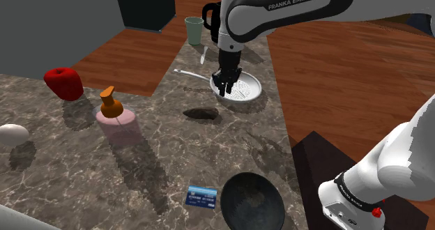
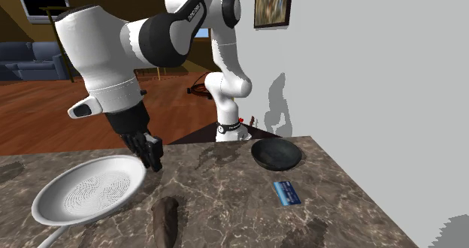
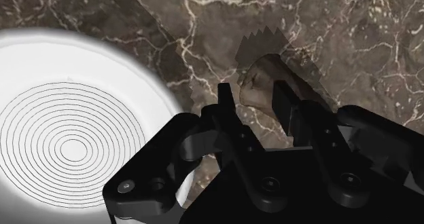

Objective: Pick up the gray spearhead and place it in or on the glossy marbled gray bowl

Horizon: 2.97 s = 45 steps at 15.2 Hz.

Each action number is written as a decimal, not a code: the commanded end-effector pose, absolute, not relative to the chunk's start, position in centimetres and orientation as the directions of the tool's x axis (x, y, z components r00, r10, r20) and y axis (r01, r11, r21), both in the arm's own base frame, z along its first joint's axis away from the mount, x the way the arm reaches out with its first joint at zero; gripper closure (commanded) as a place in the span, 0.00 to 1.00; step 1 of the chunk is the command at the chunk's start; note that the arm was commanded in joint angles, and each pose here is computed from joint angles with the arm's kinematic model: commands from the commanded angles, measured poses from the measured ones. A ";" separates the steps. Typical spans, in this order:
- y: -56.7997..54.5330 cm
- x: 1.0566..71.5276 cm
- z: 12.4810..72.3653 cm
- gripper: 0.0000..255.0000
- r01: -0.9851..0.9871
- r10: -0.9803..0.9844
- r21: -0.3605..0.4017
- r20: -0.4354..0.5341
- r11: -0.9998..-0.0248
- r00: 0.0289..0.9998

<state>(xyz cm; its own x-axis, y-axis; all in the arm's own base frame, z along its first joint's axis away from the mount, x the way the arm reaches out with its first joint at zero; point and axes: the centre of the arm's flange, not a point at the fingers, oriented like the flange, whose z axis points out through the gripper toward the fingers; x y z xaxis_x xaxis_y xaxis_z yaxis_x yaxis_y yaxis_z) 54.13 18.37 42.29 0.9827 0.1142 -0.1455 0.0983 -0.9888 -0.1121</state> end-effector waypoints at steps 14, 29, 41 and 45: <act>23.4 54.7 38.6 0.00 0.535 0.536 -0.068 0.013 -0.842 0.844; 27.8 54.3 31.6 0.00 0.805 0.801 0.017 0.117 -0.592 0.587; 27.8 54.4 31.6 1.00 0.805 0.801 0.017 0.117 -0.592 0.587; 27.8 54.3 32.2 1.00 0.805 0.801 0.017 0.117 -0.592 0.587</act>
<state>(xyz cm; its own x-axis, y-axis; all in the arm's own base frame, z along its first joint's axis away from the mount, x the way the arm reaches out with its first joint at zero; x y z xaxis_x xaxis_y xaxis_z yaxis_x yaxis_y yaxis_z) 54.32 27.84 31.90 0.5867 0.8012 0.1178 0.8054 -0.5924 0.0176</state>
